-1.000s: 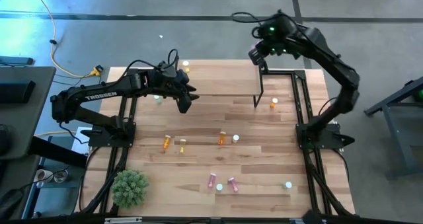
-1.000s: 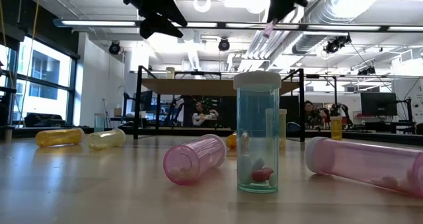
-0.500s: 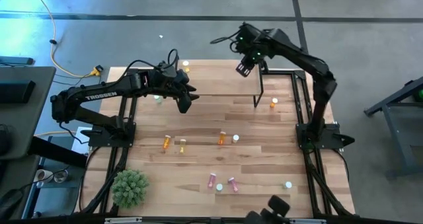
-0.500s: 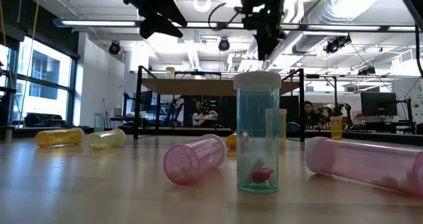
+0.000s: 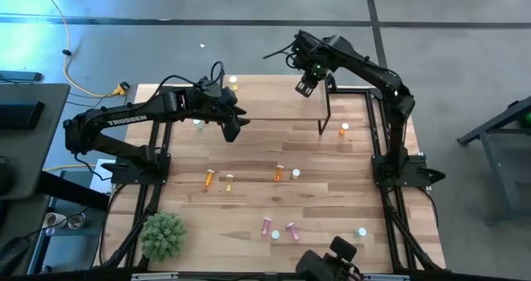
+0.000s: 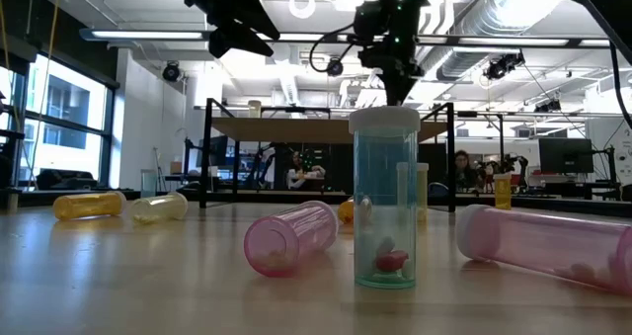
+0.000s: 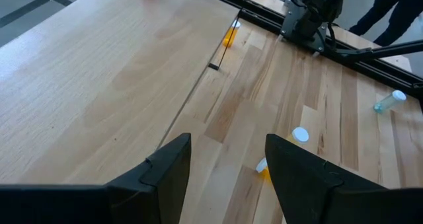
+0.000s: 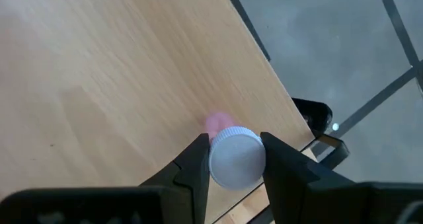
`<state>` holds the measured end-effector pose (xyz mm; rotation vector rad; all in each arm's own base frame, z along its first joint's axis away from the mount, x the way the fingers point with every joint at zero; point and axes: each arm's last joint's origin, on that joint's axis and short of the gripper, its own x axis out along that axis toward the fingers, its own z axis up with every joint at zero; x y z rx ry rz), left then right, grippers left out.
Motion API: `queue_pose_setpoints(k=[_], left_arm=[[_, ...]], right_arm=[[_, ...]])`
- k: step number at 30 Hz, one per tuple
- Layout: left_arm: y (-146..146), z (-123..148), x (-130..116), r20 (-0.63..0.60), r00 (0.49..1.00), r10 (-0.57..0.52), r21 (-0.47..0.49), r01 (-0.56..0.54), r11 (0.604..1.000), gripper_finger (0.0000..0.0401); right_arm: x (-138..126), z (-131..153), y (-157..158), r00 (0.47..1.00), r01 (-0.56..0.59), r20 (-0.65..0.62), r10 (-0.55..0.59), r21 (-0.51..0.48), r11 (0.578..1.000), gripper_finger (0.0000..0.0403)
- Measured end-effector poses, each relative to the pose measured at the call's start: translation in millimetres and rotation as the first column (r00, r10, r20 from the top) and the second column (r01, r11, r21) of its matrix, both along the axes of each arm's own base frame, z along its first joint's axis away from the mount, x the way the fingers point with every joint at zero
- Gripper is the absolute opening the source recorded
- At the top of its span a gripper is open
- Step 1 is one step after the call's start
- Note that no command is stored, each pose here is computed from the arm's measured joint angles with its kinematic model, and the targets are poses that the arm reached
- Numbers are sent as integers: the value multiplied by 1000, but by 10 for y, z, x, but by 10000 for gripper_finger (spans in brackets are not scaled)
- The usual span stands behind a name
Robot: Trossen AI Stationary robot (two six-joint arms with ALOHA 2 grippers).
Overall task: Pick and place medicine bottles onto shelf by color
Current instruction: Put the top pink pill bottle on the shelf
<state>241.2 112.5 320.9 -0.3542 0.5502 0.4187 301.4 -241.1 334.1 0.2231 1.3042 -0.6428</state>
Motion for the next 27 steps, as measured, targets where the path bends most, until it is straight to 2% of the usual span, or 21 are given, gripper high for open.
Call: queue_pose_setpoints(k=[7,19,27], left_arm=[[0,0,0,0,1000,0,0,0,1000,186],[-9,-29,-19,-34,999,0,-16,0,1000,186],[-11,-35,-23,-41,999,-1,-19,0,1000,186]], right_arm=[[13,-24,19,999,-21,37,19,62,998,101],[18,-36,16,999,-20,32,19,62,998,103],[17,-37,16,999,-41,25,40,58,997,139]])
